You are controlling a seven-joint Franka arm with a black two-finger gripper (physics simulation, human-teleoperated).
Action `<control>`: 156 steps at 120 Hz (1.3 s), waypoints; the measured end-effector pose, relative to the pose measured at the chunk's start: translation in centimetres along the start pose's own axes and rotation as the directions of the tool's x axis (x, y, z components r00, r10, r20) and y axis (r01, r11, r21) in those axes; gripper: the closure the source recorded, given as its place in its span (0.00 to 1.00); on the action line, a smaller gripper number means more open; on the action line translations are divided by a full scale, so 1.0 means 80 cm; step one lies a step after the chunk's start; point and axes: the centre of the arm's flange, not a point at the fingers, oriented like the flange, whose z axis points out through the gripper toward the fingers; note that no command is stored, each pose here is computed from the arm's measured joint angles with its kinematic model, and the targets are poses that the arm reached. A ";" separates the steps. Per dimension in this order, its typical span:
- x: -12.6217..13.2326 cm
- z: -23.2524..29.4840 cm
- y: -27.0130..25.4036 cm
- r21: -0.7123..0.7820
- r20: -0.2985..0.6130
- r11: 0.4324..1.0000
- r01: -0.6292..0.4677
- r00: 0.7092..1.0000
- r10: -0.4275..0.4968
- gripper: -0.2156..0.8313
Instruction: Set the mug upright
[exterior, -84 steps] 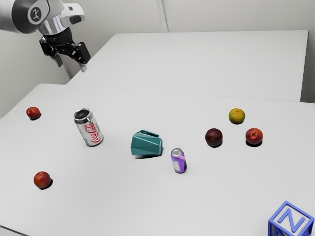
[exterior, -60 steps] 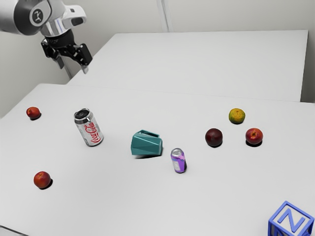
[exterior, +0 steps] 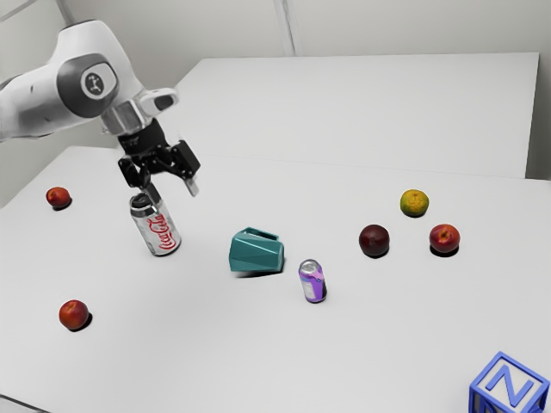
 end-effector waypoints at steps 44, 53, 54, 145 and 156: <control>0.033 0.113 -0.022 -0.212 0.145 0.963 0.164 0.980 -0.135 0.21; 0.043 0.128 -0.029 -0.238 0.158 0.951 0.196 0.974 -0.161 0.21; 0.045 0.130 -0.030 -0.241 0.160 0.950 0.200 0.973 -0.165 0.21; 0.136 0.222 -0.080 -0.402 0.169 0.843 0.357 0.934 -0.315 0.21; 0.140 0.236 -0.080 -0.422 0.184 0.825 0.375 0.927 -0.327 0.21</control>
